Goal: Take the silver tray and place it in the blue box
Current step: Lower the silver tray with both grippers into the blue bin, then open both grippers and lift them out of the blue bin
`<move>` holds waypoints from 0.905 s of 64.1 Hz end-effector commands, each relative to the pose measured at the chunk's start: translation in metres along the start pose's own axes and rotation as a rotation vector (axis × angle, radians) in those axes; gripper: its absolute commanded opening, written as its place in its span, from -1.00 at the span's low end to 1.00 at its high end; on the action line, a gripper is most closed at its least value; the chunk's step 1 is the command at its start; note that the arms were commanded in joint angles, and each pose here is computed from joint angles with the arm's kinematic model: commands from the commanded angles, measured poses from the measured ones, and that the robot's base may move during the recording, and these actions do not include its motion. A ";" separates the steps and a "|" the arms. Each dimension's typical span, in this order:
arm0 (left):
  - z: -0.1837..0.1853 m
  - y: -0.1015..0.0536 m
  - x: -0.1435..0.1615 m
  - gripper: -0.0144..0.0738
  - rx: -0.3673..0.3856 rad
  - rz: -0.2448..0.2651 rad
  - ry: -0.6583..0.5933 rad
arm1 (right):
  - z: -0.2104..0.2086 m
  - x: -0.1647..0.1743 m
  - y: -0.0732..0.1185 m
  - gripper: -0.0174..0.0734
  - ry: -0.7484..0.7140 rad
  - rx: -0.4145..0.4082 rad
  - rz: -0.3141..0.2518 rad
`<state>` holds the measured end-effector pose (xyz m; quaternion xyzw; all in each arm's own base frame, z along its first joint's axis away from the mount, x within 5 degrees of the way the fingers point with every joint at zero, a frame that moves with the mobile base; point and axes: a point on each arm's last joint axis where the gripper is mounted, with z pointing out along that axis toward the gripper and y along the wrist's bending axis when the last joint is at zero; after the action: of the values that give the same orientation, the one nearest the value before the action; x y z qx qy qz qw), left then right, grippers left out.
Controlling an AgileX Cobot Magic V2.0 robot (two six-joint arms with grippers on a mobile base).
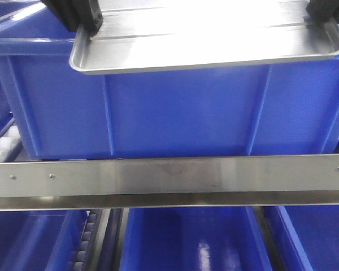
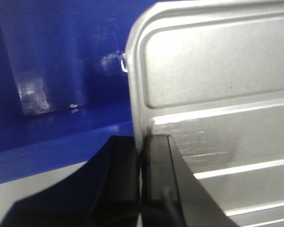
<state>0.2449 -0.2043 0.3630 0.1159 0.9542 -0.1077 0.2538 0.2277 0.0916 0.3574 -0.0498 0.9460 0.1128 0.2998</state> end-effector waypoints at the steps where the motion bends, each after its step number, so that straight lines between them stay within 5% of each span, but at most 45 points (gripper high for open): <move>1: -0.020 0.008 -0.002 -0.90 -0.052 0.057 -0.044 | -0.019 -0.013 -0.005 -0.49 -0.131 0.043 -0.055; 18: -0.026 0.007 -0.007 -0.90 -0.041 0.061 -0.081 | -0.021 -0.016 -0.004 -0.49 -0.154 0.037 -0.056; 37: -0.063 0.007 -0.053 -0.90 -0.052 0.083 -0.377 | -0.057 -0.065 0.011 -0.49 -0.392 -0.024 -0.058; 58: 0.023 0.039 -0.100 -0.89 -0.133 0.014 -0.357 | 0.032 -0.131 0.010 -0.49 -0.304 0.058 -0.058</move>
<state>0.3413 -0.1988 0.3781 0.0756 0.9136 -0.0776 0.3920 0.3339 0.1160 0.3911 -0.0492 0.9190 0.0888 0.3809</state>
